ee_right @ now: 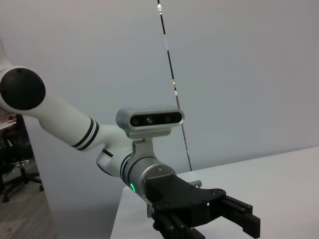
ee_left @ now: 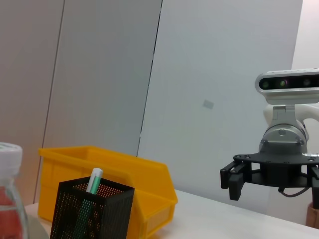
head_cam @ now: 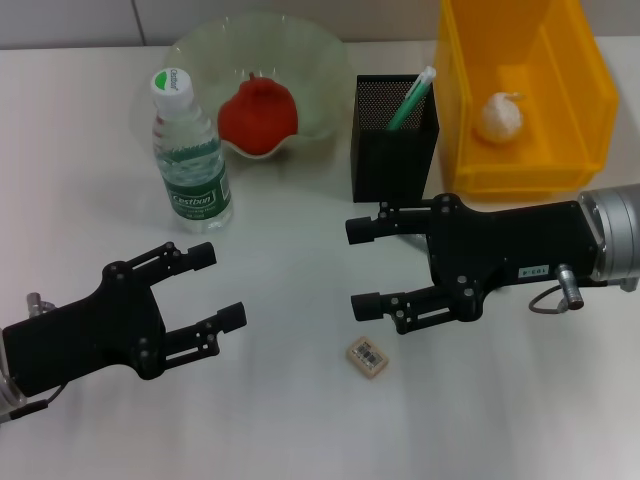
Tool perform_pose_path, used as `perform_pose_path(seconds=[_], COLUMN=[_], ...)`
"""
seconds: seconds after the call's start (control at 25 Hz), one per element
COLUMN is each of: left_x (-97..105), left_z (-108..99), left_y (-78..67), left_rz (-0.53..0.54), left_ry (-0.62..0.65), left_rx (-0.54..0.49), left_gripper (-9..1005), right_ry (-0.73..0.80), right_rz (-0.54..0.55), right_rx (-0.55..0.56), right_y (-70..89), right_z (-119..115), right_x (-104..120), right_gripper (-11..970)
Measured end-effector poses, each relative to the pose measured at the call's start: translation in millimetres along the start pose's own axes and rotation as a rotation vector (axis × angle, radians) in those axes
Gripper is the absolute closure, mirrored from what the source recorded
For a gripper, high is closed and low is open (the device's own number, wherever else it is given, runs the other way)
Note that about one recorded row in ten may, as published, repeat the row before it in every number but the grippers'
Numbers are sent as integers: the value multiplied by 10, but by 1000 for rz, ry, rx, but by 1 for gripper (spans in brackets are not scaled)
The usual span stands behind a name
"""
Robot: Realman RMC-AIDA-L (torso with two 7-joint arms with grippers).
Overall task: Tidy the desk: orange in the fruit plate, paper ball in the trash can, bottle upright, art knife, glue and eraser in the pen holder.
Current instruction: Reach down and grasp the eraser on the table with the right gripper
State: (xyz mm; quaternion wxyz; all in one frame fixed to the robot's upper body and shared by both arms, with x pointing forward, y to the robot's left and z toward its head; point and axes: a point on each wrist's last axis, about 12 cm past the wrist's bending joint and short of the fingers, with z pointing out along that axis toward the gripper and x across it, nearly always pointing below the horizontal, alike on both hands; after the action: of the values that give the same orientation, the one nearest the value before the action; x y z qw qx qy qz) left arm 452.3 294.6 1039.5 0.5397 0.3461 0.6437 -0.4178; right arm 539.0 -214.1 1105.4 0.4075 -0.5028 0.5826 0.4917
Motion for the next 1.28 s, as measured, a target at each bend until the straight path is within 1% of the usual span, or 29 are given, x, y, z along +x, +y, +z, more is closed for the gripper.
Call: perform_pose_path(seconds=[0.12,0.24,0.32,0.36,0.64,0.76,0.8,0.96,1.28], left_x=[-1,0,1,2,16,11,11,10,7], left_z=[3,3,4,4,-10,-30,-35,-42,-34], left_y=[-2,-4,-4,-3,-4,6,7,7,9], left_rz=[0,1,3,3,6,8,8,6,8], left_ry=[0,3,8,10,33,38,38,37,36], left_rx=[4,7,12,12,20,19,19,17,17], left_gripper=[214,215,215,215,217,217,217,218,220], right_ry=[11,64,164,164,423,549,549,660,858], right_rz=[1,5,13,13,22,-2,-2,-40,-133], right_rx=[-4,-18,-34,-34,-106,-129,-129,-153,-156], right_y=[-9,-35,-65,-65,-183,-237,-237,-261,-308], right_z=[-2,-12,-7,-7,108,210,210,350,643], right_x=[-8,-54,-124,-124,-388,-519,-519,-606,-633], right_gripper=[150,150,150,150,150,150,150,150,151])
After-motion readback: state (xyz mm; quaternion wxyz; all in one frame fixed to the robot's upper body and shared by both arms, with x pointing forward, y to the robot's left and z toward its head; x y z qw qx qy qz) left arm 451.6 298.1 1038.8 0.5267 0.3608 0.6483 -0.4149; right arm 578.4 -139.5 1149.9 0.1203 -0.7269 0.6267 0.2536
